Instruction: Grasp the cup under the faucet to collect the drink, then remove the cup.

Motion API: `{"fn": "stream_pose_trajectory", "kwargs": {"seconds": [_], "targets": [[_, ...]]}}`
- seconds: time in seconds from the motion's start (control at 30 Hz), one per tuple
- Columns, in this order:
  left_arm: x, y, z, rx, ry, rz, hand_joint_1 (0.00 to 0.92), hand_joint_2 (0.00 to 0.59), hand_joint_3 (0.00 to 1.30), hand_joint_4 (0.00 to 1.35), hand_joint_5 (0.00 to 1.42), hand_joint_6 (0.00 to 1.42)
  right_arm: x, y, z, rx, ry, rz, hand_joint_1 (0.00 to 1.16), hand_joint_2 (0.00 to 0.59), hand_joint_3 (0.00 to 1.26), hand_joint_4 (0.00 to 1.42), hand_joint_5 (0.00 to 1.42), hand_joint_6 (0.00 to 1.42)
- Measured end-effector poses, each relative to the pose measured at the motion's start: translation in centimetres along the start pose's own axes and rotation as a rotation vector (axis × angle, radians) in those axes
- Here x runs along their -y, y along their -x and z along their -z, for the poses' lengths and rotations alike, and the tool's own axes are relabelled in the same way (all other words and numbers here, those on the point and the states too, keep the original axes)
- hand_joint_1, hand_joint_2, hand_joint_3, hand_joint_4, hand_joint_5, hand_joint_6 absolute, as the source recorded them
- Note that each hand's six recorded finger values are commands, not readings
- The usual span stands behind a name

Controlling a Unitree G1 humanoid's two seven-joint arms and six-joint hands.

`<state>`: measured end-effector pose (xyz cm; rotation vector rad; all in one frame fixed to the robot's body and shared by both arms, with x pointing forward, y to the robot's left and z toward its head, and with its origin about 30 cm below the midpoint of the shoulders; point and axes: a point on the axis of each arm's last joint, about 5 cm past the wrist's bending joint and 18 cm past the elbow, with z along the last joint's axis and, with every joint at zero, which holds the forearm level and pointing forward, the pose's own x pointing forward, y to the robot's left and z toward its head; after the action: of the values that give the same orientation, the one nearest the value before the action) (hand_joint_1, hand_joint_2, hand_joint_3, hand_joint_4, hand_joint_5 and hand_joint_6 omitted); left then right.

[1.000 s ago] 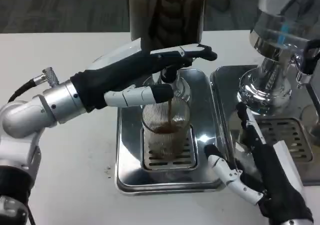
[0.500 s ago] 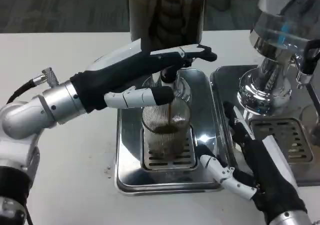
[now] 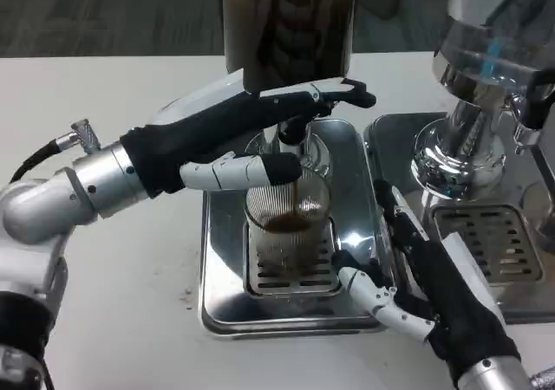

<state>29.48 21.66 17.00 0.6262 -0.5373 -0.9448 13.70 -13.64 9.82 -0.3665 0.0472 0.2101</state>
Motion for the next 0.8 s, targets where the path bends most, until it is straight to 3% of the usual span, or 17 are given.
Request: {"fn": "stream_pose_trajectory", "kwargs": {"seconds": [0.17,0.8], "targets": [[0.0,0.0,0.0,0.0,0.0,0.0,0.0,0.076,0.18,0.04,0.06,0.13,0.03,-0.7,-0.24,0.017,-0.004,-0.012,0.63,0.349,0.0,0.0,0.0,0.03],[0.1,0.2,-0.02,-0.002,-0.002,-0.006,0.0,0.077,0.18,0.04,0.06,0.13,-0.28,-2.4,-0.11,0.021,-0.029,-0.048,0.63,0.367,0.0,0.0,0.0,0.04]]}}
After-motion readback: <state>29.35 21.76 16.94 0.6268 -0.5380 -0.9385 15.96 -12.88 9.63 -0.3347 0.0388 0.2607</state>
